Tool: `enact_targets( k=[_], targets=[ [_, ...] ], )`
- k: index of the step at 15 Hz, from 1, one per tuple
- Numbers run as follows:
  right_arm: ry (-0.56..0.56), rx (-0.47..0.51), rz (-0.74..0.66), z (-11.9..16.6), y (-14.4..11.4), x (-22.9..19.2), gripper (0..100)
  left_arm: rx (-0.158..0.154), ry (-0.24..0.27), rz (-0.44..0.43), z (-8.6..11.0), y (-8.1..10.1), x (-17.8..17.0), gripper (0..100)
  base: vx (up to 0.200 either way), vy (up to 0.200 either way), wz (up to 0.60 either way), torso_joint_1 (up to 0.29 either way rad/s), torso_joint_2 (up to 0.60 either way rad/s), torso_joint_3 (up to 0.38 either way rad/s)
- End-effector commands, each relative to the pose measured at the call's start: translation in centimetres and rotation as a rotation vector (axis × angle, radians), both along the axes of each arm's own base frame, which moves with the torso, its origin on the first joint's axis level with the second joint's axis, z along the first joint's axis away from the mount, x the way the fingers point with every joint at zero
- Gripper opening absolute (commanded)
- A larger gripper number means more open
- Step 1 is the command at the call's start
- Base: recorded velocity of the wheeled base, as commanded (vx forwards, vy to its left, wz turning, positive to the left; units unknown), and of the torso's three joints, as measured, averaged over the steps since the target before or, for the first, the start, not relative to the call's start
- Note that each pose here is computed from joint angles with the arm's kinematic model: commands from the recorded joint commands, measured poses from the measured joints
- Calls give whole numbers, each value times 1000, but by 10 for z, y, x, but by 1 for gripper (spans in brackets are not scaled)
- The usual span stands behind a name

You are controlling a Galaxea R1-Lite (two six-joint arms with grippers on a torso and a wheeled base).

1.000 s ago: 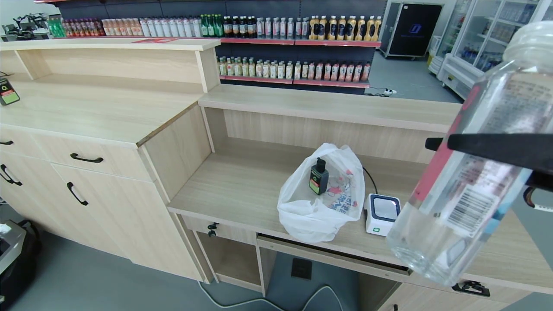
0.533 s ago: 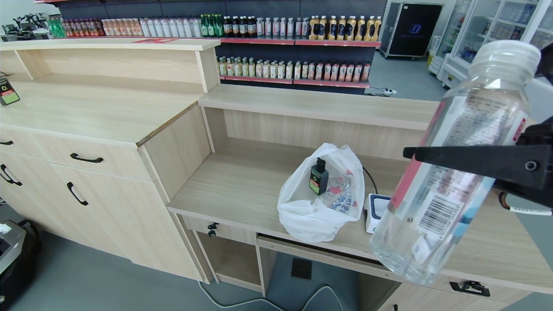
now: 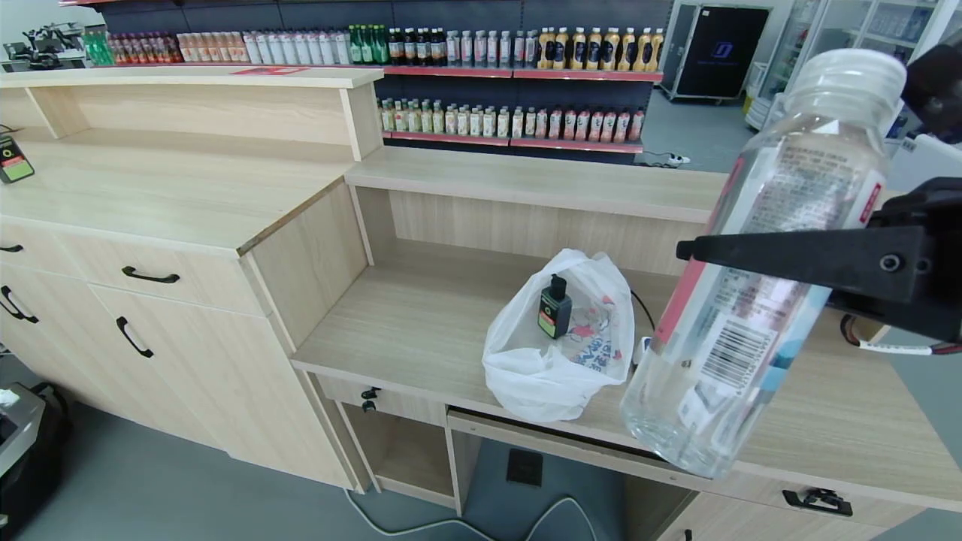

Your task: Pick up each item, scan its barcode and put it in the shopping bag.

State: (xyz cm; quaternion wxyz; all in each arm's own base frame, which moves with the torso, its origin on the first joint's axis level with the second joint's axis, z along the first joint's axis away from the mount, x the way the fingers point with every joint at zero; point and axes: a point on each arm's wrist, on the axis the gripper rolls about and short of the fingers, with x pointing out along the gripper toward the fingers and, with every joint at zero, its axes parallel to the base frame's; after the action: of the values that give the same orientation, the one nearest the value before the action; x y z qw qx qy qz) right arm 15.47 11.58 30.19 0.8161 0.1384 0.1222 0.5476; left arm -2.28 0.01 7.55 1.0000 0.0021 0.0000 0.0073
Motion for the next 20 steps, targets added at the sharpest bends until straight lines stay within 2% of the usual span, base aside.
enact_targets(
  k=[1, 4, 7, 11, 14, 16, 17, 18, 20],
  targets=[
    [8, -7, 4, -3, 2, 1, 0, 0, 0, 1, 0, 0, 0, 0, 0, 0, 0, 0, 0, 0],
    [-6, -20, -20, -4, 0, 6, 0, 0, 0, 1, 0, 0, 0, 0, 0, 0, 0, 0, 0, 0],
    [-45, -73, -182, -11, -24, 33, 0, 0, 0, 1, 0, 0, 0, 0, 0, 0, 0, 0, 0, 0],
    [-165, -223, -632, -42, -86, 98, 0, 0, 0, 1, 0, 0, 0, 0, 0, 0, 0, 0, 0, 0],
    [-239, -306, -806, -64, -122, 122, 0, 0, 0, 1, 0, 0, 0, 0, 0, 0, 0, 0, 0, 0],
    [-255, -468, -991, -80, -135, 130, 0, 0, 0, 1, 0, 0, 0, 0, 0, 0, 0, 0, 0, 0],
    [-255, -530, -1034, -86, -139, 132, 0, 0, 0, 1, 0, 0, 0, 0, 0, 0, 0, 0, 0, 0],
    [-268, -662, -1090, -96, -150, 135, 0, 0, 0, 1, 0, 0, 0, 0, 0, 0, 0, 0, 0, 0],
    [-327, -769, -1077, -104, -157, 141, 0, 0, 0, 1, 0, 0, 0, 0, 0, 0, 0, 0, 0, 0]
  ],
)
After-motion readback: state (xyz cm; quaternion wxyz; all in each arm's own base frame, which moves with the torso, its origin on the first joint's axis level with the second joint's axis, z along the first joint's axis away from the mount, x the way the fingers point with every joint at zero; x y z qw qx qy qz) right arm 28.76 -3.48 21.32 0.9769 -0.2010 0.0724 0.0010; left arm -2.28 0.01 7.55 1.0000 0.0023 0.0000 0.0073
